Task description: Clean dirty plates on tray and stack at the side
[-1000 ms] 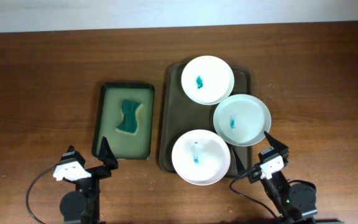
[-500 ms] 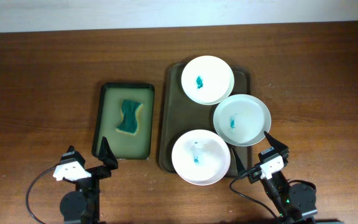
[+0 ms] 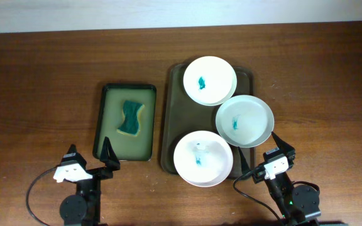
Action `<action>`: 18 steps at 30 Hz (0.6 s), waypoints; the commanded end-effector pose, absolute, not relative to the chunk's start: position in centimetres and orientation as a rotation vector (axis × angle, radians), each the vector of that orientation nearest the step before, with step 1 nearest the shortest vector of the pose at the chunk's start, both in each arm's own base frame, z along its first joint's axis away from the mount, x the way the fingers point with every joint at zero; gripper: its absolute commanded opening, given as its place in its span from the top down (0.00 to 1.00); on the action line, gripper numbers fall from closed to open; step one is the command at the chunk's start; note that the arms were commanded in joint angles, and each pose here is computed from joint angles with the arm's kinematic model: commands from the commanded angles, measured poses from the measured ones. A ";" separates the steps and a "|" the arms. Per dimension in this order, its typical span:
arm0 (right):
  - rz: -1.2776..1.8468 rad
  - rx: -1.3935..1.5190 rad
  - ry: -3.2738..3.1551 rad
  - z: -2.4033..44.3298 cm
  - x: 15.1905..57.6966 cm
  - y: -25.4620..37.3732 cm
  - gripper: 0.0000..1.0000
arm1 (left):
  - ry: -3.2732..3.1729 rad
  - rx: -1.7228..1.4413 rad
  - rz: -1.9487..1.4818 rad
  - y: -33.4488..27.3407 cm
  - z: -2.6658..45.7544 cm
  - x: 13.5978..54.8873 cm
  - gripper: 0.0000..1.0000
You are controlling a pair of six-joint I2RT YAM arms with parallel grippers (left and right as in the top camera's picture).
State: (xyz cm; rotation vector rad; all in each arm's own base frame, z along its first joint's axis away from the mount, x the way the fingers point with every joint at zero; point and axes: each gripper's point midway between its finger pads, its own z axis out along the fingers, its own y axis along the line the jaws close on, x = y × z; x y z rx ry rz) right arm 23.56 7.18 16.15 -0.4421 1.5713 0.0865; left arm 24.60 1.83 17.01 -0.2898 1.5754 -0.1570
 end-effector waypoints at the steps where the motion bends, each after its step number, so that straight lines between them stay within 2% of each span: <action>1: 0.191 -0.539 1.498 17.1 22.7 9.4 0.02 | 1.499 -0.154 -0.264 -0.6 19.3 24.6 0.01; 2: 0.246 -0.592 1.451 17.7 22.1 10.5 0.02 | 1.472 -0.126 -0.283 -1.1 20.1 24.5 0.01; 4: 0.362 -0.513 1.424 19.7 21.6 10.9 0.02 | 1.418 -0.073 -0.316 -1.9 22.7 23.9 0.01; 7: 0.365 -0.476 1.441 22.9 21.0 10.3 0.02 | 1.391 -0.054 -0.325 -2.2 27.1 23.7 0.01; 10: 0.311 -0.419 1.584 27.3 19.9 8.6 0.02 | 1.551 -0.021 -0.397 -3.4 31.1 26.2 0.01; 15: 0.322 -0.429 1.908 29.5 22.3 8.9 0.02 | 2.006 -0.050 -0.519 -4.7 30.8 32.9 0.01; 18: 0.576 -0.579 1.968 30.2 23.7 13.2 0.02 | 2.231 -0.108 -0.536 -4.5 27.6 35.2 0.01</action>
